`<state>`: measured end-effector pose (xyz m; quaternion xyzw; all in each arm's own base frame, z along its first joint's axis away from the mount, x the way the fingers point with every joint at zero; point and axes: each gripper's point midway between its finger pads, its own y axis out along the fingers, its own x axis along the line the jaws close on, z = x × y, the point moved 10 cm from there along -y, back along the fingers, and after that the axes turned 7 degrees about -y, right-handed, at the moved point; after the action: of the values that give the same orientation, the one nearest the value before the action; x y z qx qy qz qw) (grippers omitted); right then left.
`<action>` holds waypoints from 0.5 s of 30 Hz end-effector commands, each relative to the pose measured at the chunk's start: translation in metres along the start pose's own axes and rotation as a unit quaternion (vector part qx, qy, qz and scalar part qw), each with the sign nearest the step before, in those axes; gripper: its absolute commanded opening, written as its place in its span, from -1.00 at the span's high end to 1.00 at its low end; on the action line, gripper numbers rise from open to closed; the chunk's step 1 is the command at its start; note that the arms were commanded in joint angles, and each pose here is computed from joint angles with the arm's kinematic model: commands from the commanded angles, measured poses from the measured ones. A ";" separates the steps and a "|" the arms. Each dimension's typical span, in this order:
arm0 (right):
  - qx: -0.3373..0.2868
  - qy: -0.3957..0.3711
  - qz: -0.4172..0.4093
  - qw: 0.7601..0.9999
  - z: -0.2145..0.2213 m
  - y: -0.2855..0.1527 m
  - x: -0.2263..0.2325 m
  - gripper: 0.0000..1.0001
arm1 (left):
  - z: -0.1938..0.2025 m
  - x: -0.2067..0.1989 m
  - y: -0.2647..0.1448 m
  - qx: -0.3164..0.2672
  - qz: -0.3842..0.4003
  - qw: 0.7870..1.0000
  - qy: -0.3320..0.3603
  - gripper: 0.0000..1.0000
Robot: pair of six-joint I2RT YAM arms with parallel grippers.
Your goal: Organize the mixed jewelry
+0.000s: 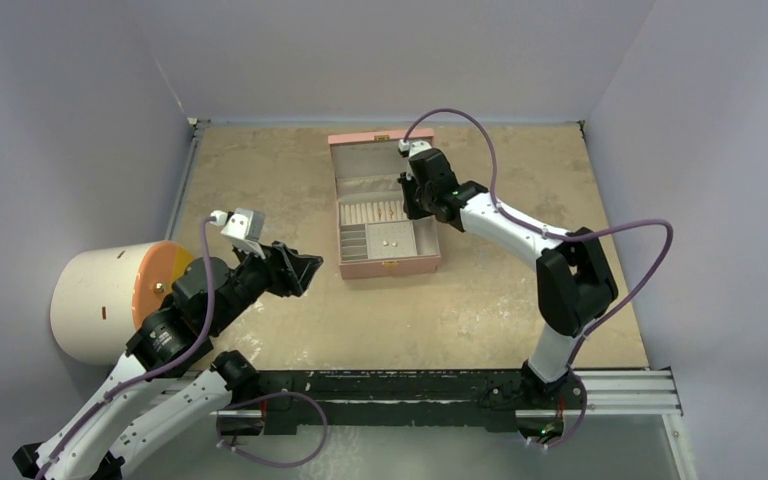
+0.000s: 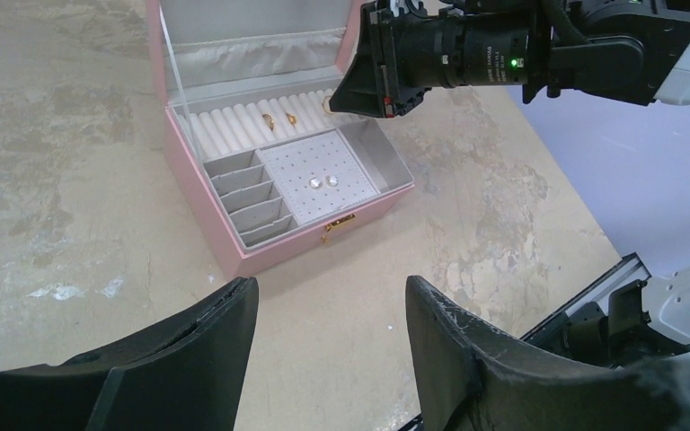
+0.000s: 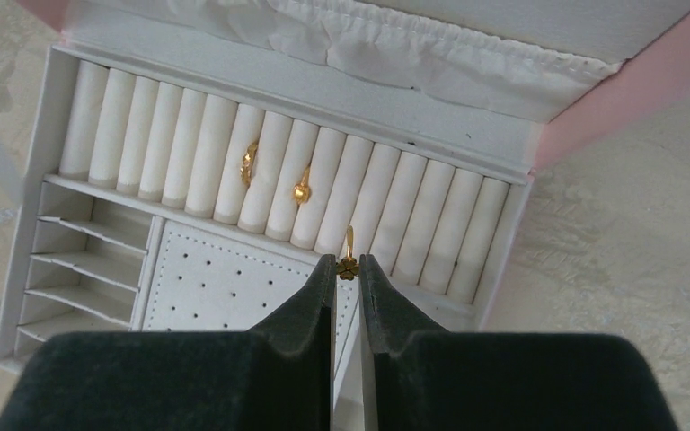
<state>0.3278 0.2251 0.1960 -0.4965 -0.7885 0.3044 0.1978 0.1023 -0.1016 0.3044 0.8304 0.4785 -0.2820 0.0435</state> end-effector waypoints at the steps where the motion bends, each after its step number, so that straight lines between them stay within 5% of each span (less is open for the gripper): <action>1: -0.044 0.008 -0.016 0.999 -0.026 0.002 0.000 1.00 | -0.005 -0.001 0.000 -0.013 -0.001 1.000 0.011 -0.22; 15: -0.024 0.024 -0.004 0.999 -0.014 0.027 -0.004 1.00 | -0.006 -0.001 0.000 -0.013 -0.003 1.000 0.011 -0.22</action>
<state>0.3437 0.2296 0.1698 -0.4939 -0.7823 0.3115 0.2169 0.1024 -0.1007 0.3033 0.8289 0.4827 -0.2799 0.0395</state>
